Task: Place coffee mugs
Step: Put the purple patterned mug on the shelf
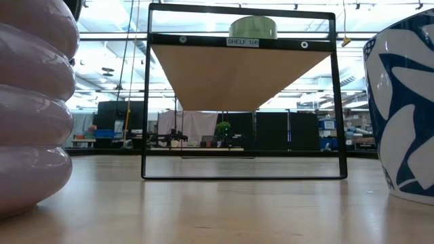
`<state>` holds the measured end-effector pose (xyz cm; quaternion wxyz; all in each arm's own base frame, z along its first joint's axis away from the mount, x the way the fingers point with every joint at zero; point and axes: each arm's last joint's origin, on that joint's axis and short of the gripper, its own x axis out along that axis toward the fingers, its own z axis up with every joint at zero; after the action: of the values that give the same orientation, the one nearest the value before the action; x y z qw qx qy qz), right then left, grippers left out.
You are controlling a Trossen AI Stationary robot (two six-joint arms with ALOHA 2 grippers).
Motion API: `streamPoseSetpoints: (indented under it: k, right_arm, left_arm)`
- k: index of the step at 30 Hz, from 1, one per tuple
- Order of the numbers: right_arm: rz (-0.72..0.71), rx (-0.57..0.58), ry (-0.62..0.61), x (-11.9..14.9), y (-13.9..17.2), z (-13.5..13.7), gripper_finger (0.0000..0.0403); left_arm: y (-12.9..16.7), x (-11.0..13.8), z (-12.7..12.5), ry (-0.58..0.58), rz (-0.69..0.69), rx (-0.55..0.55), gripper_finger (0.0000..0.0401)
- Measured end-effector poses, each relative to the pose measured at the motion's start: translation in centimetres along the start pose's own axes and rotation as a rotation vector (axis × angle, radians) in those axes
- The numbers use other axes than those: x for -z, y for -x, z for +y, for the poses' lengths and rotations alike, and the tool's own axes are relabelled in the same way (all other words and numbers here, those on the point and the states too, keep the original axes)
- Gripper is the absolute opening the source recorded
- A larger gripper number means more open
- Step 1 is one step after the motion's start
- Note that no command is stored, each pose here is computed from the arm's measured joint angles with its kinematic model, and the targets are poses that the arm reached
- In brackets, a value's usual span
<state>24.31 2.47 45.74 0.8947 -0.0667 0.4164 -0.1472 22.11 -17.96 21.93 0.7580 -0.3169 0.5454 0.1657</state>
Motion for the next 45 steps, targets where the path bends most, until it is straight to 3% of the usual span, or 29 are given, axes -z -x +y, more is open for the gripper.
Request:
streamPoseSetpoints:
  k: [9, 17, 22, 28, 35, 45]
  right_arm:
    - [0.0, 0.0, 0.0, 0.0, 0.0, 0.0, 0.0217]
    - [-0.008, -0.001, -0.01, -0.1, 0.0, 0.0, 0.0217]
    - [-0.007, -0.01, -0.01, -0.1, 0.0, 0.0, 0.0217]
    - [-0.006, -0.017, -0.01, -0.1, 0.0, 0.1, 0.0217]
    - [-0.016, -0.018, -0.006, -0.2, 0.0, 0.1, 0.0217]
    - [-0.028, -0.002, -0.008, -0.3, 0.0, 0.0, 0.0217]
  left_arm:
    - [-2.4, 0.1, 0.0, -0.041, 0.023, -0.09, 0.012]
    - [-2.4, -0.8, 0.3, -0.118, 0.062, -0.095, 0.0025]
    - [-1.7, -1.8, 0.9, -0.171, 0.102, -0.084, 0.0025]
    - [2.9, -4.8, 2.6, -0.211, 0.047, -0.056, 0.0025]
    - [9.8, -10.2, 3.9, -0.306, -0.178, -0.092, 0.0025]
    - [14.3, -15.7, 3.0, -0.697, -0.349, -0.105, 0.0025]
